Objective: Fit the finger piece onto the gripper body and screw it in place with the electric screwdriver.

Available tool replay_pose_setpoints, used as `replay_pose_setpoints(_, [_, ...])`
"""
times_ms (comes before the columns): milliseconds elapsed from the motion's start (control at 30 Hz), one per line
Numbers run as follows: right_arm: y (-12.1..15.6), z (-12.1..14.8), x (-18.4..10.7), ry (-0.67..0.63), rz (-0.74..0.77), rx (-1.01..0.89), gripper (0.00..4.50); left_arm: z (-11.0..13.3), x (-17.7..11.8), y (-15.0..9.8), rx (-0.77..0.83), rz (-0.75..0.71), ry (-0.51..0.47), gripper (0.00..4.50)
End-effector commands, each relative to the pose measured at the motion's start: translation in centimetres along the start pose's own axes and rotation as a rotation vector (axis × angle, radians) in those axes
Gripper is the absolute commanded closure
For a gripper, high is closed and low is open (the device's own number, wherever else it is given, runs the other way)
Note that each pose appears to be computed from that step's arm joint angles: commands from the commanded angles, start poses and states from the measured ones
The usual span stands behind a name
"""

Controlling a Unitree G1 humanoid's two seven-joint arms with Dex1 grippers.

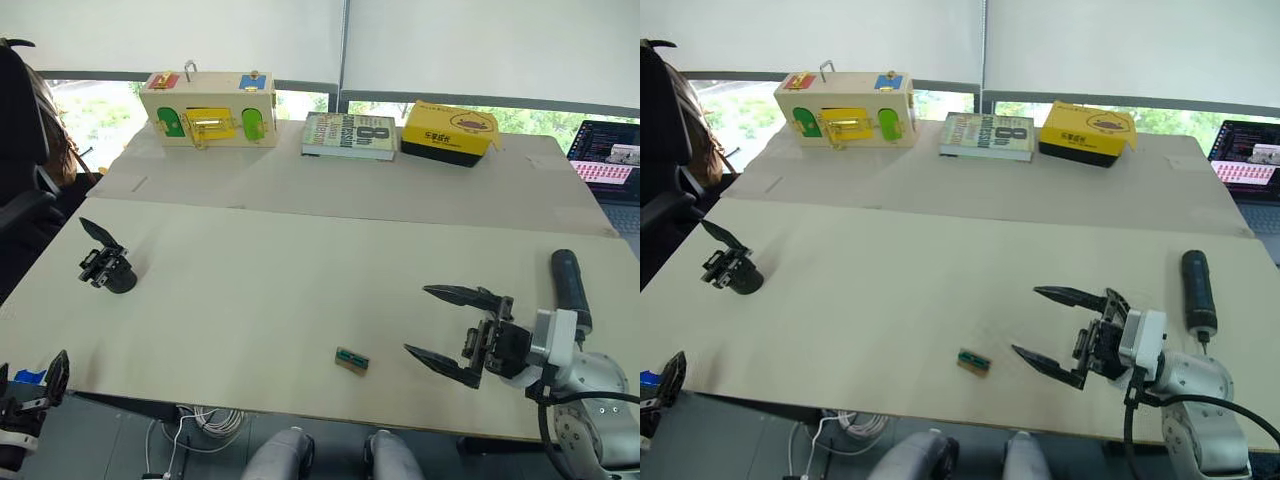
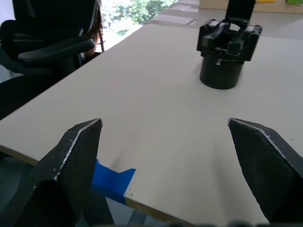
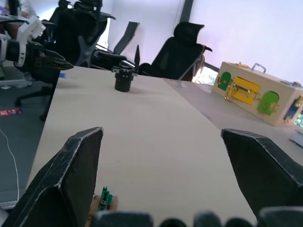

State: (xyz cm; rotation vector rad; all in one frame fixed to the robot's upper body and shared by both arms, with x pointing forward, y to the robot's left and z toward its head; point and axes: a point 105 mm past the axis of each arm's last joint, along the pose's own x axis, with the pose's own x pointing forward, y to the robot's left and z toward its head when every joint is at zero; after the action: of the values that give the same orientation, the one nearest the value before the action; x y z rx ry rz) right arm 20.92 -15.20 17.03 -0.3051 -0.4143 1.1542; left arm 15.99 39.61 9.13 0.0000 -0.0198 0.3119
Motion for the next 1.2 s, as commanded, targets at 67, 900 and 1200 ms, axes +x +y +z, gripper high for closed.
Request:
replay_pose_setpoints(67, [0.2, 0.9, 0.0, -0.049, 0.018, -0.034, 0.11, 1.5, 2.8, -1.8, 0.061, -0.043, -0.025, 0.0])
replay_pose_setpoints(900, [-0.5, 2.0, 1.0, -0.007, -0.046, -0.064, 0.11, -1.2, 14.4, -6.8, 0.128, -0.059, 0.077, 0.0])
replay_pose_setpoints(1200, [-0.7, 2.1, 0.8, 0.008, -0.071, -0.061, 0.11, -2.1, 14.7, -6.4, 0.131, -0.038, 0.083, 0.0])
